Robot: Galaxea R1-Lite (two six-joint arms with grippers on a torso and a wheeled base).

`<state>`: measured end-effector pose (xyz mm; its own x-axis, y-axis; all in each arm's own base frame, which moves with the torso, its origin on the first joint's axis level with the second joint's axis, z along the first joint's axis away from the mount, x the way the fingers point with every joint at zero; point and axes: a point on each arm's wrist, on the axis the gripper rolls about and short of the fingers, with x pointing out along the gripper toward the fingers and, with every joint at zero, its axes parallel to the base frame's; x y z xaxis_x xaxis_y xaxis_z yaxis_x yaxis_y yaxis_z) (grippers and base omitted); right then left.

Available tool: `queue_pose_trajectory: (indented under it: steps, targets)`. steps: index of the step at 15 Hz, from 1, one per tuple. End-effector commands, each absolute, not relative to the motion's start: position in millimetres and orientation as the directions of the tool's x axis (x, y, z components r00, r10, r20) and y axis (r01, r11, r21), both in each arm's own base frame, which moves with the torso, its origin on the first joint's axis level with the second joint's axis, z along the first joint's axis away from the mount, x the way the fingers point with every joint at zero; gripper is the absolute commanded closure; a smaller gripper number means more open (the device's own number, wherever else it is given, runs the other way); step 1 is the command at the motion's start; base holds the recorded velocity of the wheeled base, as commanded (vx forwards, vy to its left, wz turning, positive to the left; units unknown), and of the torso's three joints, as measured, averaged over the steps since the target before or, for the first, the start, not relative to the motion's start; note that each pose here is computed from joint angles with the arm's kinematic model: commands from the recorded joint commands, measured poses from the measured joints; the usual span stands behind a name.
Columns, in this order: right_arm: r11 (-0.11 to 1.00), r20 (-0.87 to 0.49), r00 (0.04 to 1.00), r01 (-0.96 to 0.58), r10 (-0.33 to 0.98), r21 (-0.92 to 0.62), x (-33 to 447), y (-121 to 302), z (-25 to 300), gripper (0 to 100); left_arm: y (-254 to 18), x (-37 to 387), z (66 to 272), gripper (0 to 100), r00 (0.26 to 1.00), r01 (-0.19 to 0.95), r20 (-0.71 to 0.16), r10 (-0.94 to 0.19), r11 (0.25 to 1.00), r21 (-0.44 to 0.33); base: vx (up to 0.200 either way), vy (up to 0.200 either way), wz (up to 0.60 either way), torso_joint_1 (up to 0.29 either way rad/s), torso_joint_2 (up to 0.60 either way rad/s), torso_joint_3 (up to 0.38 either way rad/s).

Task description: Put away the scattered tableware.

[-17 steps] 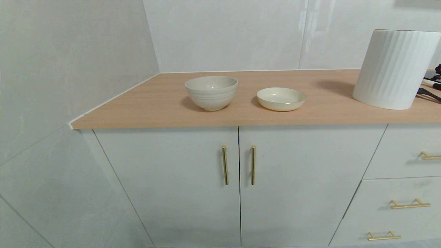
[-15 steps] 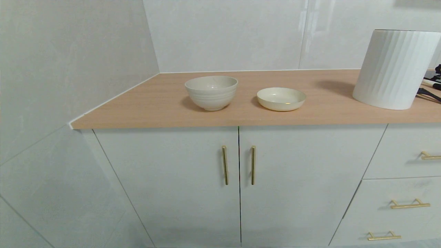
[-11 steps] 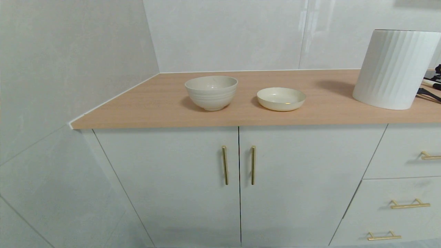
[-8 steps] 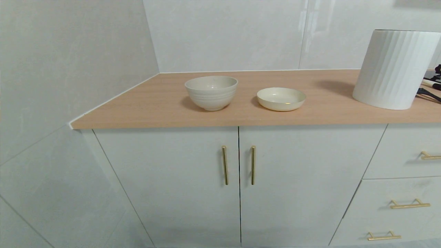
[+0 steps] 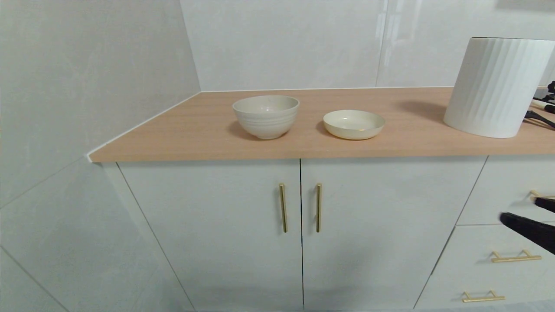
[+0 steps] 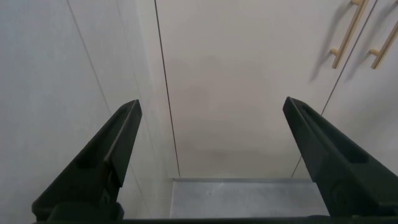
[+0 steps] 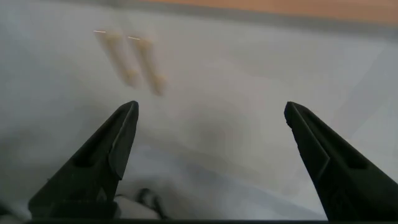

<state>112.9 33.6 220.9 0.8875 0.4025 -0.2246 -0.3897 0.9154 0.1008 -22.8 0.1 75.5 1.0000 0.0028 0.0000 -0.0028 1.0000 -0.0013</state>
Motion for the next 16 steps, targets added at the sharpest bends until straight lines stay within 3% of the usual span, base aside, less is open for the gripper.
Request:
queue_pose_trajectory:
  steps: [1, 5, 8, 11, 13, 16]
  targets:
    - [0.743, -0.318, 0.673, -0.629, 0.668, 0.228, 206.0, 123.1, 201.4, 0, 0.1, -22.8, 75.5, 0, 1.0, -0.003, 0.0, 0.003, 1.0, -0.002, 0.0, 0.0, 0.0, 0.0, 0.0, 0.0]
    - [0.565, -0.337, 0.455, -0.704, 0.824, 0.43, 188.7, 159.6, 193.2, 0, 0.1, -22.8, 75.5, 0, 1.0, -0.003, 0.0, 0.003, 1.0, -0.002, 0.0, 0.0, 0.0, 0.0, 0.0, 0.0]
    - [0.587, -0.417, 0.422, -0.674, 0.805, 0.449, 203.3, 173.2, 167.0, 0, 0.1, -22.8, 75.5, 0, 1.0, -0.003, 0.0, 0.003, 1.0, -0.002, 0.0, 0.0, 0.0, 0.0, 0.0, 0.0]
    - [0.592, -0.408, 0.437, -0.677, 0.802, 0.438, 226.1, 190.6, 141.0, 0, 0.1, -22.8, 75.5, 0, 1.0, -0.003, 0.0, 0.003, 1.0, -0.002, 0.0, 0.0, 0.0, 0.0, 0.0, 0.0]
    - [0.623, -0.335, 0.526, -0.674, 0.782, 0.397, 249.8, 205.7, 125.3, 0, 0.1, -22.8, 75.5, 0, 1.0, -0.003, 0.0, 0.003, 1.0, -0.002, 0.0, 0.0, 0.0, 0.0, 0.0, 0.0]
    - [0.667, -0.347, 0.57, -0.641, 0.745, 0.379, 256.0, 209.6, 119.3, 0, 0.1, -22.8, 75.5, 0, 1.0, -0.003, 0.0, 0.003, 1.0, -0.002, 0.0, 0.0, 0.0, 0.0, 0.0, 0.0]
